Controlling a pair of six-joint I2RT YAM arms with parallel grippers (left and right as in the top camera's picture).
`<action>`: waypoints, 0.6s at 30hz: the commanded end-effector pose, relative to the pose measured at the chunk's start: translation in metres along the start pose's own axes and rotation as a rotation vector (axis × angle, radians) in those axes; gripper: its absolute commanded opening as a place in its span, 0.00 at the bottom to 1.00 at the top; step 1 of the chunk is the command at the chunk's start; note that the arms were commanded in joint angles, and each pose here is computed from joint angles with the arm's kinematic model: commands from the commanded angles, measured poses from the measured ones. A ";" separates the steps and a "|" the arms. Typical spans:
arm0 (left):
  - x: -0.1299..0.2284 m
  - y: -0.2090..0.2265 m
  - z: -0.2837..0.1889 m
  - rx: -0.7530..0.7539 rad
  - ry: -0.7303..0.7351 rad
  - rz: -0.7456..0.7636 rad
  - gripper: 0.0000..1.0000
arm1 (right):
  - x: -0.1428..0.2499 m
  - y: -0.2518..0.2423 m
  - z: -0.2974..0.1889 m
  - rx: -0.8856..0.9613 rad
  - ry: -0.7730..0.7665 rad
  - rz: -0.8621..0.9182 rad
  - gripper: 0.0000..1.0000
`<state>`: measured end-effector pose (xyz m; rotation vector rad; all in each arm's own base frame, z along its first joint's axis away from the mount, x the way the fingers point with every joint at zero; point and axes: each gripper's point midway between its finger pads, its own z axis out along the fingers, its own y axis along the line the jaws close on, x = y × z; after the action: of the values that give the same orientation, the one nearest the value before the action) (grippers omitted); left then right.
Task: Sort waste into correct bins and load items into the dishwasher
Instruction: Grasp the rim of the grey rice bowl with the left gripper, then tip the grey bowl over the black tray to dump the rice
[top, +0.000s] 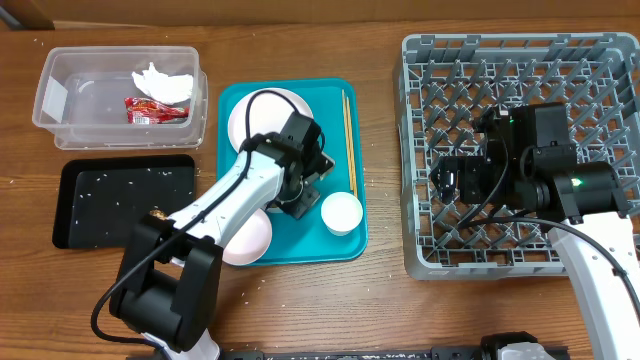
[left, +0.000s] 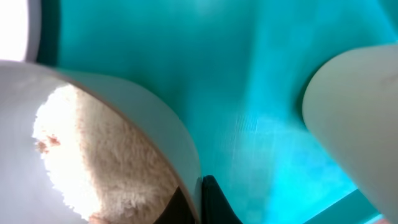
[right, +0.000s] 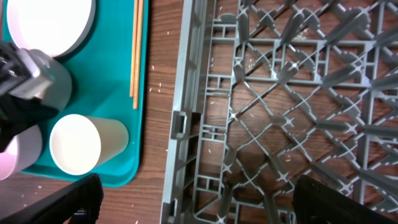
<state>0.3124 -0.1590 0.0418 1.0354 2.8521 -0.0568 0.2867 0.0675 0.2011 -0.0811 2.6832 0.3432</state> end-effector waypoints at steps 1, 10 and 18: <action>-0.038 0.008 -0.035 -0.014 -0.086 -0.149 0.04 | -0.007 0.002 -0.005 -0.010 -0.026 -0.002 1.00; -0.053 0.041 -0.132 -0.021 -0.161 -0.547 0.04 | -0.007 0.002 -0.005 -0.010 -0.026 -0.002 1.00; 0.029 0.138 -0.166 -0.079 -0.137 -0.887 0.04 | -0.007 0.002 -0.005 -0.010 -0.026 -0.002 1.00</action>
<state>0.3621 -0.0635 0.1834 -0.1293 2.9611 -0.0938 0.2868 0.0675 0.2012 -0.0808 2.6828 0.3437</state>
